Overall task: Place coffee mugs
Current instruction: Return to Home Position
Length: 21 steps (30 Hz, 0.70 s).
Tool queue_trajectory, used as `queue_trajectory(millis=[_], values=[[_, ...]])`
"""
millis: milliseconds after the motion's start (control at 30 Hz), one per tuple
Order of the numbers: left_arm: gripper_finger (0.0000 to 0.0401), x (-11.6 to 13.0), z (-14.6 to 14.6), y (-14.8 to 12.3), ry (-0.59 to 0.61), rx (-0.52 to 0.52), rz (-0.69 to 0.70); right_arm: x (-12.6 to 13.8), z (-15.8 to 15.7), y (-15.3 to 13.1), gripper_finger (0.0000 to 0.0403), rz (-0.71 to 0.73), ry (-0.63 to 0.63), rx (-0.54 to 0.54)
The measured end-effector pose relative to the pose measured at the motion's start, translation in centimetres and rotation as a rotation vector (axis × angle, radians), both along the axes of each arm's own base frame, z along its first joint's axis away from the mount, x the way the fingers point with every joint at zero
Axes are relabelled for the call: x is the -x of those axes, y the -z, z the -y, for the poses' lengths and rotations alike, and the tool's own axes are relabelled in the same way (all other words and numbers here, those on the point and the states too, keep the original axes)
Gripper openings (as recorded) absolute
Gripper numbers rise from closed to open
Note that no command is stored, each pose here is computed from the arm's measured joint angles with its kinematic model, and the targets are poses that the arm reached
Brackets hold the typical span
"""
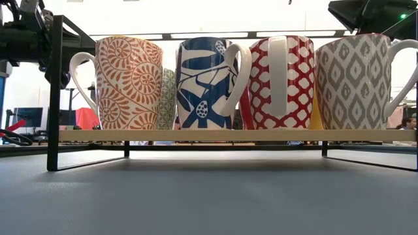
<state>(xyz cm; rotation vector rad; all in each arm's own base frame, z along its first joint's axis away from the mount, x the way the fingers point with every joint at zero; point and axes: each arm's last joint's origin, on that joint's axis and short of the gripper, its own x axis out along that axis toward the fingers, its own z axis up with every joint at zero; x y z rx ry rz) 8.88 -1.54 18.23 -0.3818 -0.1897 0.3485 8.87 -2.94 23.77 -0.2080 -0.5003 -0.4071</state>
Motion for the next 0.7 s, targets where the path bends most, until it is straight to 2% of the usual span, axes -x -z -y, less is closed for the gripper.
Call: queue_trajectory(millis=[700], values=[[0.0068, 0.0, 0.0, 0.0, 0.0, 0.0, 0.0, 1.7, -0.5, -0.8, 0.0068, 0.117, 0.0, 0.036]])
